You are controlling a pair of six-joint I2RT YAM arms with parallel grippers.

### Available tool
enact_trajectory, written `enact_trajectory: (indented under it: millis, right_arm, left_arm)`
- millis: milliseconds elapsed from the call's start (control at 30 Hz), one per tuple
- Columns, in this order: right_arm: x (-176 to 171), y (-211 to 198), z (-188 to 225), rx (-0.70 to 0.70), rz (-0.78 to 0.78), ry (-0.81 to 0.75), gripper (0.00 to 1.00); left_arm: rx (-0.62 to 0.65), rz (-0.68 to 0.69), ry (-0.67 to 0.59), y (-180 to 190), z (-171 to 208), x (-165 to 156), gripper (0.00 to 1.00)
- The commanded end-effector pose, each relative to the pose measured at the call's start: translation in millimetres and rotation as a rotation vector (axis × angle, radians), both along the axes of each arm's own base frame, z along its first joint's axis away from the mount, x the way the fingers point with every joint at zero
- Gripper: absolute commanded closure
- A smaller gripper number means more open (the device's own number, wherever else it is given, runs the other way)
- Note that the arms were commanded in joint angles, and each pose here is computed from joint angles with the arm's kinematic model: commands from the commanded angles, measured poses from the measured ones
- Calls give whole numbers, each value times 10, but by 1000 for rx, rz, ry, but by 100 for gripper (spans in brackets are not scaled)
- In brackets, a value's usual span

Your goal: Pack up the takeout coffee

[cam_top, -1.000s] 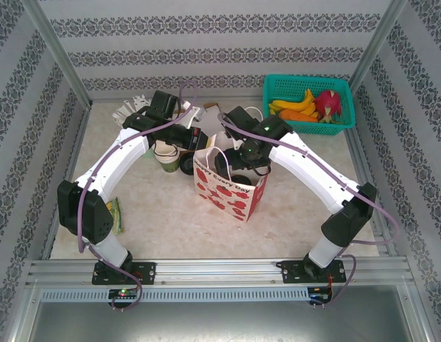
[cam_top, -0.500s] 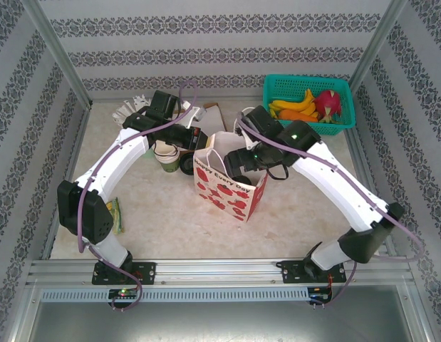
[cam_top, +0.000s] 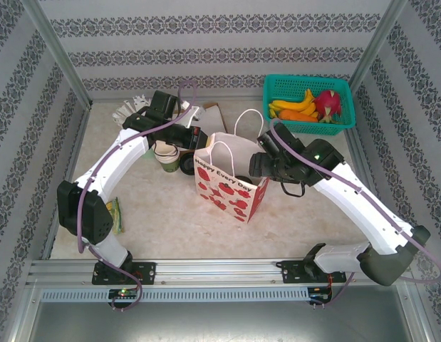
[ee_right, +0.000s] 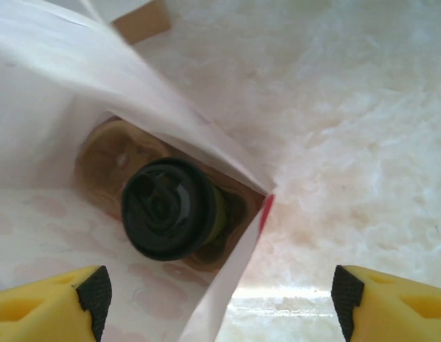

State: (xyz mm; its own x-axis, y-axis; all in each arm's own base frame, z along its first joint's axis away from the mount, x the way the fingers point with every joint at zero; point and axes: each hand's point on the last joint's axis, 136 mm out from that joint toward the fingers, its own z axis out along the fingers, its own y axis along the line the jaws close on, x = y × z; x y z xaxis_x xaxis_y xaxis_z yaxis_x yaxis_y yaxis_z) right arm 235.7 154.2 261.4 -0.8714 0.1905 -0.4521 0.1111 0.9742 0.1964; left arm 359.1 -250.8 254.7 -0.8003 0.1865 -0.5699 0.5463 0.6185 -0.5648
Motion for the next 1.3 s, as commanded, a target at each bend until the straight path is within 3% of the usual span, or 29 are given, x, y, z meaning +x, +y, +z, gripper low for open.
enact_trajectory:
  millis: [0,200,333,500,633,733,833,1067,1267]
  right_arm:
    - [54,-20,-115,44,-123,-4,25]
    - [123,96,-153,23,-34,4,54]
    - [155,106,-178,-48,81,29,66]
    - [250,144,-212,-94,226,53,74]
    - [348,231,-215,-95,350,53,77]
    - [447,308,-228,-99,445,49,78]
    - [570,353,-216,-112,501,37,77]
    - [752,515,-204,-84,562,45,73]
    - [830,597,-242,-64,563,50,71]
  left_arm:
    - [0,11,-33,-4,105,-75,99]
    - [-28,14,-22,11,207,-119,85]
    - [-77,22,-37,66,337,-151,73]
    - [-138,93,-69,275,491,-149,46]
    - [-106,215,-109,512,513,-78,27]
    - [-68,349,-138,759,532,13,18]
    - [-7,543,-155,1128,502,109,2]
    - [143,931,-72,2014,294,141,0]
    - [217,929,-63,2187,209,217,0]
